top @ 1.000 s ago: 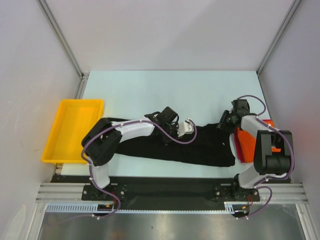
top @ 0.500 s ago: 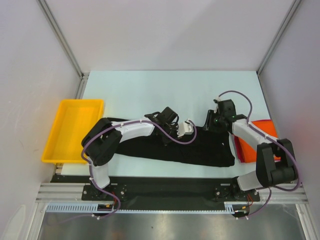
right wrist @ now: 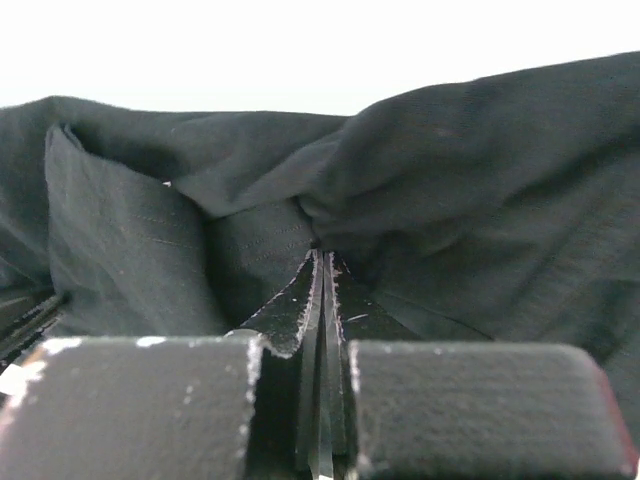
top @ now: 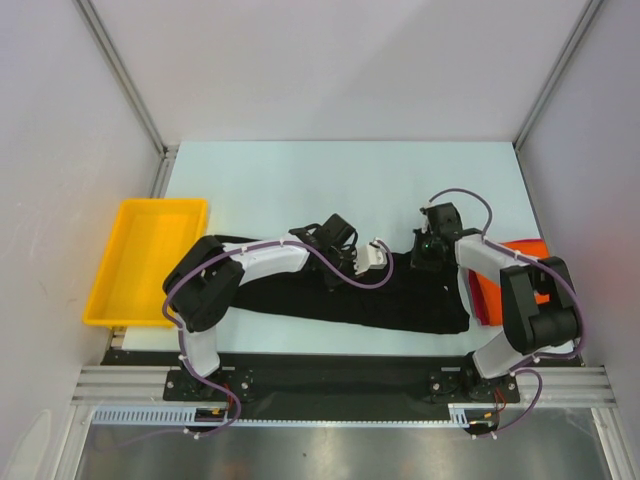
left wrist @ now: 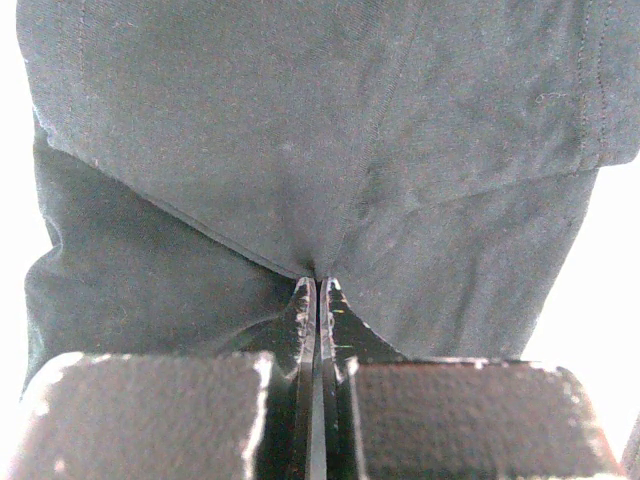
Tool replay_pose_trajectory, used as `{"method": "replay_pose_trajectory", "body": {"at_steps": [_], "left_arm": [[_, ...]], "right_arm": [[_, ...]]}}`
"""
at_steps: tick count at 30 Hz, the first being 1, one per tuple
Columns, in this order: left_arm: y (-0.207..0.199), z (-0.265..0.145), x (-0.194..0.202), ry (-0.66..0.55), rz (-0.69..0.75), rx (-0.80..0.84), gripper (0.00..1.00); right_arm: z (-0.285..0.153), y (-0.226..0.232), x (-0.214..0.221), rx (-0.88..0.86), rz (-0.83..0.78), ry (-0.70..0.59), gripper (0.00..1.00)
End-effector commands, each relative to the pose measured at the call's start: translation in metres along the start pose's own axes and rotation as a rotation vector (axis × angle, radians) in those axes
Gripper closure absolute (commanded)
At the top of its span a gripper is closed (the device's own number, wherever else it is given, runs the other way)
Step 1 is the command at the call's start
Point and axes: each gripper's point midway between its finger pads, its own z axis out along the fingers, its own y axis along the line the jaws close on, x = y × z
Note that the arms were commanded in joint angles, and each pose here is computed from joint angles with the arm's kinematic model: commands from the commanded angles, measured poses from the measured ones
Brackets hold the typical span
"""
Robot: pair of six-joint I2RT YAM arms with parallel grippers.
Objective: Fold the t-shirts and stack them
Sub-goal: Fold the tshirt
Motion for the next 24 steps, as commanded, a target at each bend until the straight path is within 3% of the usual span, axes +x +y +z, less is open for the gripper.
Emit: {"method": "replay_pose_trajectory", "body": {"at_steps": [1, 7, 16, 17, 18, 19, 21, 24], "left_arm": [[-0.006, -0.006, 0.005, 0.026, 0.026, 0.008, 1.00], [-0.006, -0.005, 0.006, 0.027, 0.032, 0.007, 1.00], [-0.004, -0.005, 0.006, 0.029, 0.042, 0.003, 0.98], [-0.005, -0.005, 0.007, 0.033, 0.038, 0.005, 0.93], [-0.005, -0.006, 0.007, 0.034, 0.039, 0.006, 0.76], [-0.005, -0.007, 0.006, 0.035, 0.037, 0.007, 0.67], [-0.006, -0.012, 0.001, 0.033, 0.033, 0.009, 0.49], [0.000, -0.022, -0.017, 0.010, 0.035, -0.002, 0.45]], "right_arm": [[-0.018, -0.016, -0.029, 0.054, 0.065, -0.126, 1.00], [-0.051, -0.045, -0.035, 0.141, 0.139, -0.252, 1.00], [-0.037, -0.041, -0.041, 0.082, 0.139, -0.246, 0.99], [-0.037, -0.041, -0.043, 0.083, 0.138, -0.243, 0.95], [-0.037, -0.041, -0.041, 0.086, 0.137, -0.229, 0.90], [-0.036, -0.042, -0.041, 0.091, 0.129, -0.219, 0.74], [-0.044, -0.042, -0.044, 0.107, 0.131, -0.217, 0.59], [-0.057, -0.047, -0.041, 0.147, 0.145, -0.219, 0.56]]}}
